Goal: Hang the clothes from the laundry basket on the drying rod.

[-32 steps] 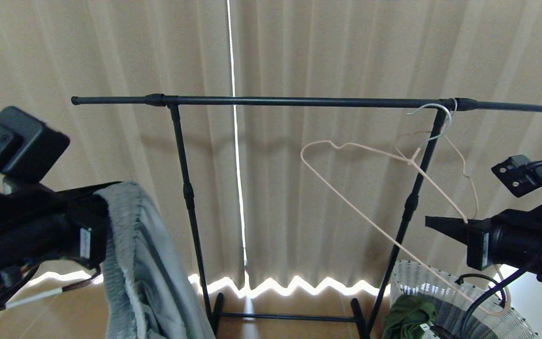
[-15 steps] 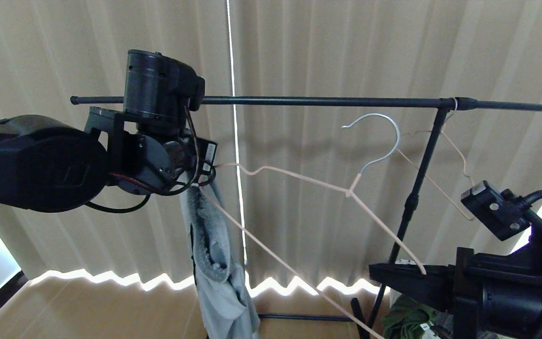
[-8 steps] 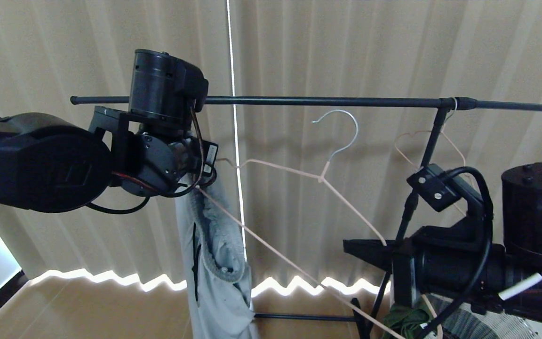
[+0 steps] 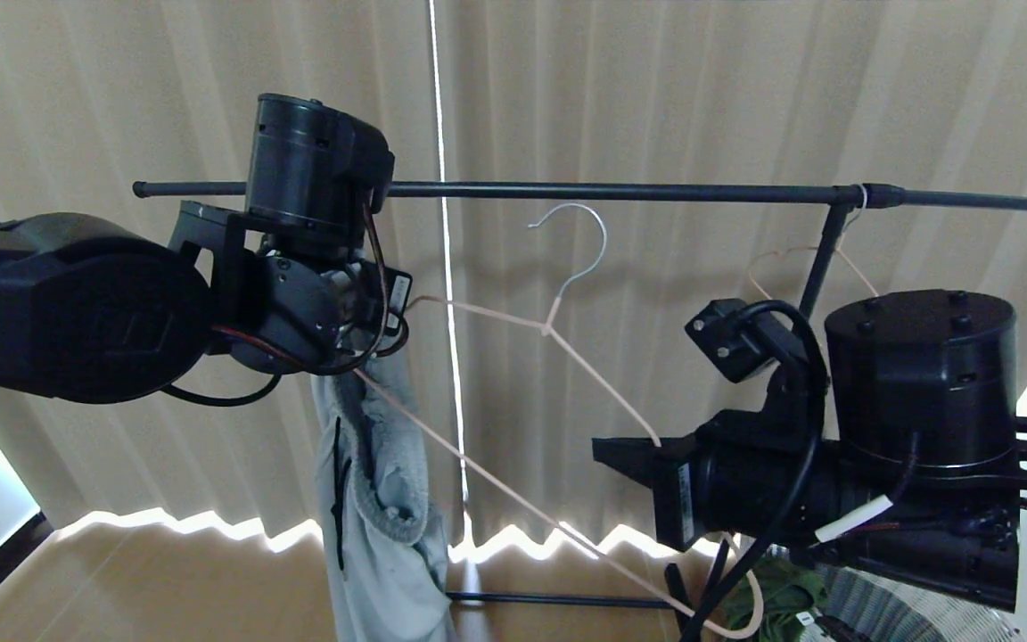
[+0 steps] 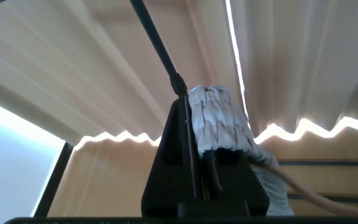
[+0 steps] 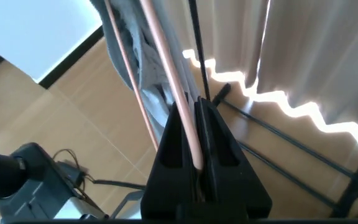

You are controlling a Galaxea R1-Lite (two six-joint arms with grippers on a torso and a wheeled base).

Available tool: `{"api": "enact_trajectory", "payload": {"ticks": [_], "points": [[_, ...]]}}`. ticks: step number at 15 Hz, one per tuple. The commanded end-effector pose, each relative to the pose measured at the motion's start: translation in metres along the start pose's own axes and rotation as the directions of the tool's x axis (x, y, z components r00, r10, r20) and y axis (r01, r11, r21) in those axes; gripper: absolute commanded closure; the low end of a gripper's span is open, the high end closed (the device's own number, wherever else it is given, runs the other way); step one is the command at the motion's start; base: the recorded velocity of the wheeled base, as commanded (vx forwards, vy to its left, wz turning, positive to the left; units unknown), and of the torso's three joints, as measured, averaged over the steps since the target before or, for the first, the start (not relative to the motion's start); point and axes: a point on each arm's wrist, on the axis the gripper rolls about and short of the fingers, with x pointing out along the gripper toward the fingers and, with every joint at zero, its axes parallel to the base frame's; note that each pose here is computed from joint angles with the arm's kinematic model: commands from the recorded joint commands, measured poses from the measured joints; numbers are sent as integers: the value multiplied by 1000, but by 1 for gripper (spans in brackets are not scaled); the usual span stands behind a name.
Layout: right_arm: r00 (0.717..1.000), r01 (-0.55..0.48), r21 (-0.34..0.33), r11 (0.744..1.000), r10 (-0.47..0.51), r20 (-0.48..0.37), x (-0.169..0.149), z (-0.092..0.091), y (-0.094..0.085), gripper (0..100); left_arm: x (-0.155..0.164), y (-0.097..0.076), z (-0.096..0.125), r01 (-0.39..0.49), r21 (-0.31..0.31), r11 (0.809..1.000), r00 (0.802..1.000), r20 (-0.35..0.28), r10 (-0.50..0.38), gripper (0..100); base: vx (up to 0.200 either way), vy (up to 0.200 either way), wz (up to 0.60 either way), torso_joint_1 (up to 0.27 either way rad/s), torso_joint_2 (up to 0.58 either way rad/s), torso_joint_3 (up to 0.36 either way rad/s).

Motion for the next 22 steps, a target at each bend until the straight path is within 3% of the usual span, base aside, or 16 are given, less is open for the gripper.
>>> {"api": "enact_trajectory", "payload": {"ticks": [1,5,12,17,19,22], "points": [[999,29,-18,999,-30,-27,12,-7,5,100,-1,3,1,-5,-6,1000,1000,3,5,100,0,0,0,0,0,0],[988,153,-15,988,-153,28,26,0,5,100,-5,9,3,-40,12,999,999,-18,40,100,0,0,0,0,0,0],[979,187,82,979,-192,62,52,11,10,100,-20,3,6,-5,-20,1000,1000,10,5,100,0,0,0,0,0,0],[990,136,103,985,-138,19,46,-5,31,100,-21,4,12,-4,-63,998,1000,28,5,100,0,0,0,0,0,0],[990,140,99,985,-142,15,43,-7,30,100,-19,7,12,-16,-67,998,1000,23,18,100,0,0,0,0,0,0],[958,269,122,955,-279,69,46,0,14,100,-21,13,11,-29,-72,997,999,22,31,100,0,0,0,0,0,0]]}}
